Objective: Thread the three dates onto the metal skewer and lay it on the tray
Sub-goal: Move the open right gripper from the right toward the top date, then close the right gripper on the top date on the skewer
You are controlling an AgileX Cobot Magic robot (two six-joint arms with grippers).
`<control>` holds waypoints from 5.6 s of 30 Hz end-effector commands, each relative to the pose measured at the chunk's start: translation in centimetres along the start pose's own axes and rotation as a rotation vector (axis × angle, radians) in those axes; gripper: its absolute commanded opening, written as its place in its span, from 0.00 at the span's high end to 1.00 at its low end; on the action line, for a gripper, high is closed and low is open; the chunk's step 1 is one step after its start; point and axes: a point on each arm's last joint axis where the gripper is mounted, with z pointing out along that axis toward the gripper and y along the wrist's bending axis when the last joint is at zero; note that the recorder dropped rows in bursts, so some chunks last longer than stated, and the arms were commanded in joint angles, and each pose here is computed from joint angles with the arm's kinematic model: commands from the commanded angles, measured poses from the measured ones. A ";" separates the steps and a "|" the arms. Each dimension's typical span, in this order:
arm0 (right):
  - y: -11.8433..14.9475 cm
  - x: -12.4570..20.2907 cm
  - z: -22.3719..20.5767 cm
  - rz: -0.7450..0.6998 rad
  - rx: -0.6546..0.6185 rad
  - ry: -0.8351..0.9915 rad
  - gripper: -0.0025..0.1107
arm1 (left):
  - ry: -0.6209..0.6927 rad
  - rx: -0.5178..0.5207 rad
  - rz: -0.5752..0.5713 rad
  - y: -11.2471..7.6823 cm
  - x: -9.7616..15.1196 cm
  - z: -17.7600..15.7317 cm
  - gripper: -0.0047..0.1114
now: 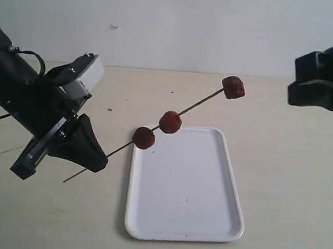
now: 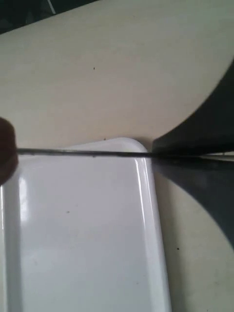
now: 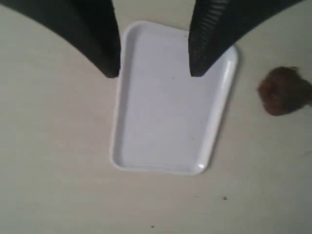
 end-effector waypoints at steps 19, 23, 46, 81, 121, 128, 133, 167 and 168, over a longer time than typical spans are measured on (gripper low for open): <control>1.0 0.3 -2.6 -0.022 -0.143 -0.062 0.57 | 0.023 0.021 0.017 -0.2 0.0 0.0 0.96; 0.4 0.2 -3.4 0.026 -0.086 -0.086 0.54 | 0.031 0.005 0.019 -0.1 0.1 0.0 0.96; -3.2 1.6 -2.6 -0.029 0.095 0.274 0.73 | 0.022 0.028 0.017 -0.3 0.0 0.0 0.96; -5.3 4.1 -3.5 0.163 0.243 0.017 0.73 | 0.005 0.062 -0.016 -0.6 -0.1 0.0 0.96; -0.2 3.1 -0.5 0.392 -0.478 -0.192 0.60 | 0.070 -0.001 0.010 0.0 0.5 0.0 0.96; -0.1 3.5 -0.4 0.307 -0.468 -0.166 0.60 | 0.070 0.002 0.016 -0.1 0.5 0.0 0.96; -0.1 3.7 1.4 0.312 -0.461 -0.047 0.60 | 0.066 0.019 0.065 -0.2 0.4 0.0 0.96; -0.4 2.3 3.0 0.253 -0.407 -0.042 0.52 | 0.063 0.027 0.091 -0.3 0.4 0.0 0.96; -0.5 2.3 2.5 0.254 -0.389 -0.067 0.52 | 0.063 0.027 0.091 -0.3 0.4 0.0 0.96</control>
